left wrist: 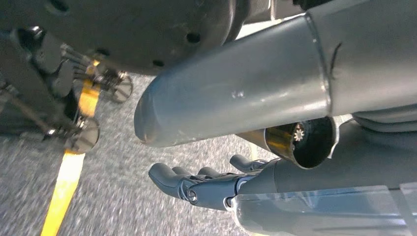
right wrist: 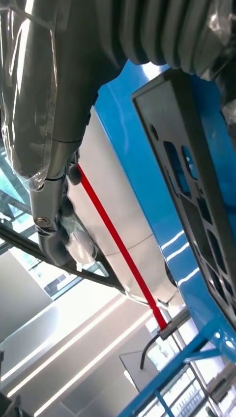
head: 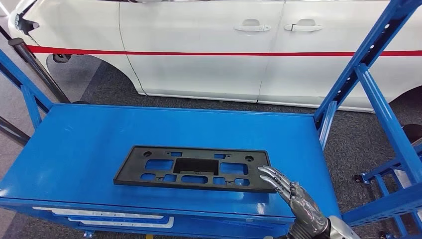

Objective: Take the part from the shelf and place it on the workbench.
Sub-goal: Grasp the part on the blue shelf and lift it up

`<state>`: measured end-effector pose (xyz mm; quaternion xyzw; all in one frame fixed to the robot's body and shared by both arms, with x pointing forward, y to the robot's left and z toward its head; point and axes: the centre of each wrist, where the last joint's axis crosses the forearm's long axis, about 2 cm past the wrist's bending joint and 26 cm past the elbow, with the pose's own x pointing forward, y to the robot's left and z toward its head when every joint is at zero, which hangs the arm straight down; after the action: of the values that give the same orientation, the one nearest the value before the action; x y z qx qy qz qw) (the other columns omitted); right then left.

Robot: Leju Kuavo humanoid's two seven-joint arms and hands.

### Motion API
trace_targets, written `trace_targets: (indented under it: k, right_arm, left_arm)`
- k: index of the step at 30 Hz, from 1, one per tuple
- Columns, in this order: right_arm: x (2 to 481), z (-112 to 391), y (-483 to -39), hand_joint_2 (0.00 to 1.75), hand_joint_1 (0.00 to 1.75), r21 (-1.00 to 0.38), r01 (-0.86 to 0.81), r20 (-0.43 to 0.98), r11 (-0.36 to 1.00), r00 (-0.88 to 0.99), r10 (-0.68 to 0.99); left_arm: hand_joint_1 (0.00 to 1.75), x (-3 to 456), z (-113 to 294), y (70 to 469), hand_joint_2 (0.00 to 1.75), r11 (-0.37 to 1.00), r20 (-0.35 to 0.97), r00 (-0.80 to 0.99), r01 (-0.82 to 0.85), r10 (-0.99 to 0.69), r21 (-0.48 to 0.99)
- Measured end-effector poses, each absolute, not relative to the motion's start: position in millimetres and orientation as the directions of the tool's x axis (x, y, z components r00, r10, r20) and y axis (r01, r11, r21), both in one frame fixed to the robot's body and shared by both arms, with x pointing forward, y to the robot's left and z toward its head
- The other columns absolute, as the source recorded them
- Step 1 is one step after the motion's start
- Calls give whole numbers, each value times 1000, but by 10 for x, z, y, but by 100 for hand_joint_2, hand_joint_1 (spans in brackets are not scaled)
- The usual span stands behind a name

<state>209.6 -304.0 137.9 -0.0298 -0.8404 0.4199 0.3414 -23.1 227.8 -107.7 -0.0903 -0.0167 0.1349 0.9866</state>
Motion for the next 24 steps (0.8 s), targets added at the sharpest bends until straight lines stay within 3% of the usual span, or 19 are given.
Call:
trace_targets:
  k: [17, 24]
  right_arm:
    - [2041, 1367, -3033, 175, 0, -732, -240, 548, 637, -764, 342]
    - [2035, 1280, -2818, 175, 0, -855, -121, 396, 504, -780, 485]
  left_arm:
    - [0, -243, -1076, 2275, 0, 947, 5, 962, -266, 272, -181]
    - [0, -239, -1074, 2260, 0, 945, 6, 961, -272, 277, -180]
